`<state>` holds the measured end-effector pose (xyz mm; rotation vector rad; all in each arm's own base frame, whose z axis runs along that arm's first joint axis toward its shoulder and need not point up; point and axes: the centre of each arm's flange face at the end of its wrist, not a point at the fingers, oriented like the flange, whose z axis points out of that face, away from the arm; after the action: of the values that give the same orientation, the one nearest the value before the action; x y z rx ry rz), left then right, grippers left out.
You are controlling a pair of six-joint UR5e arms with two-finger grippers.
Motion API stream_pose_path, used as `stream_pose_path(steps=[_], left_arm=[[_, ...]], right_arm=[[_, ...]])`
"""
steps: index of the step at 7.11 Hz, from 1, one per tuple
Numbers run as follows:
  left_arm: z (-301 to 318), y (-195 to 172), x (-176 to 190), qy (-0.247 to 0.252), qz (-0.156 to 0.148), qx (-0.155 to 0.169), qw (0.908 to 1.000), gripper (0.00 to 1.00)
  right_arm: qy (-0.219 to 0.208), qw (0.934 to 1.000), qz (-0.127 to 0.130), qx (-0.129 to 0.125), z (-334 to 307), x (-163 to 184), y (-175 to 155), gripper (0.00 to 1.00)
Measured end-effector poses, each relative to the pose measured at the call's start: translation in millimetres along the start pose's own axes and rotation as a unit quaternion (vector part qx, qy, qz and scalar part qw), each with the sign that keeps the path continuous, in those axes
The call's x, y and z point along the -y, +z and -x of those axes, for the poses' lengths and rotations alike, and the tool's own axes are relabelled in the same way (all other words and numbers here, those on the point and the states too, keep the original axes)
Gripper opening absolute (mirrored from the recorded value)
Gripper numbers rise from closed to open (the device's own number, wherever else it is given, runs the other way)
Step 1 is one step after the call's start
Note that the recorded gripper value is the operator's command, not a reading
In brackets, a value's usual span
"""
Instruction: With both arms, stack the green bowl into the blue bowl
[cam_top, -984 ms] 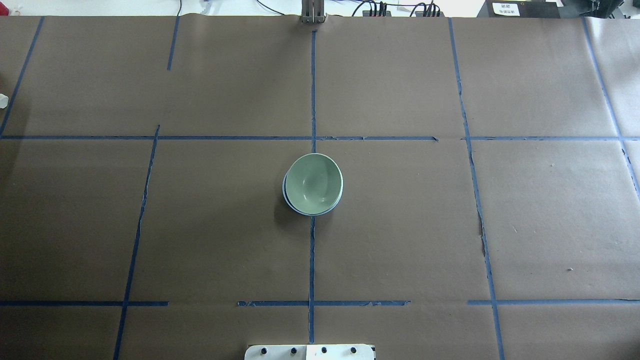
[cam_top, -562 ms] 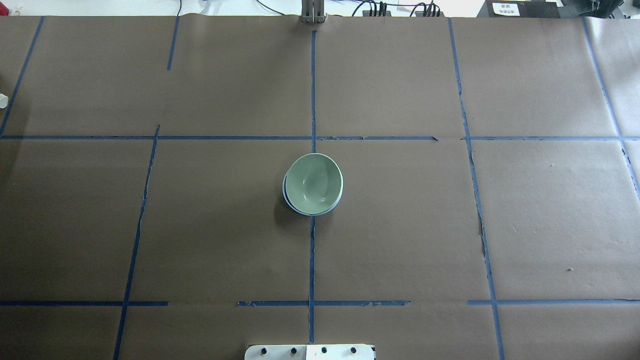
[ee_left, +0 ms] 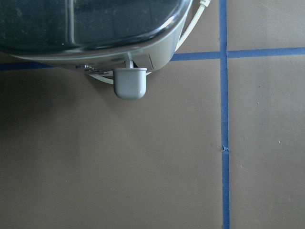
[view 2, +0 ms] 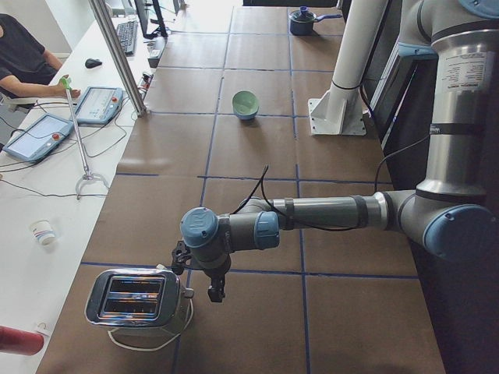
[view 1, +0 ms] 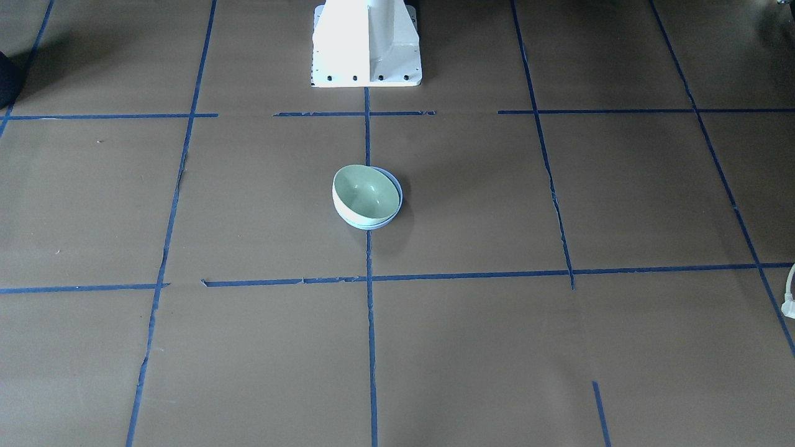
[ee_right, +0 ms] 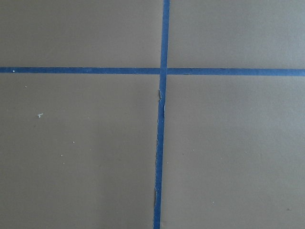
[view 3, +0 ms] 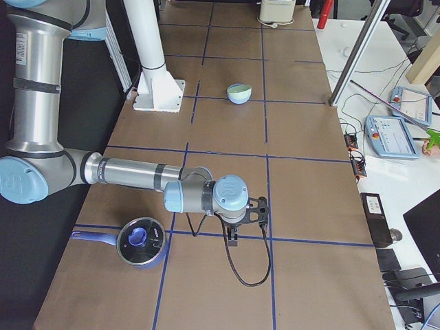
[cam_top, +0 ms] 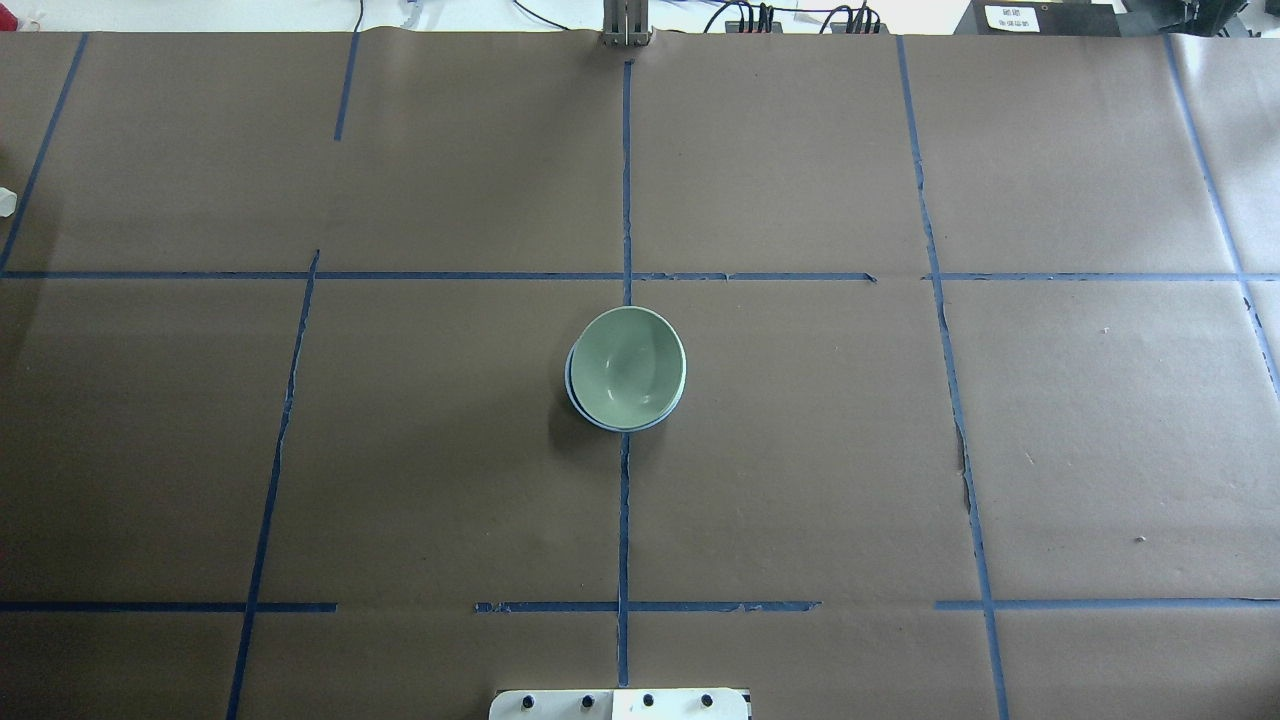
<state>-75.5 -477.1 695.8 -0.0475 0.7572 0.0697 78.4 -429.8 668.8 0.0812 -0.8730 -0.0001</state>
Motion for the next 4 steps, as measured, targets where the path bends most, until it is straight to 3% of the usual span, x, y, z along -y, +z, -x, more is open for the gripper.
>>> stream_pose_path(steps=[4], left_arm=[[-3.6, -8.8, 0.6, -0.003, -0.012, -0.021, 0.9997, 1.00]], right_arm=[[-0.004, 0.9998, -0.003, -0.018, -0.3, 3.5, -3.4, 1.00]])
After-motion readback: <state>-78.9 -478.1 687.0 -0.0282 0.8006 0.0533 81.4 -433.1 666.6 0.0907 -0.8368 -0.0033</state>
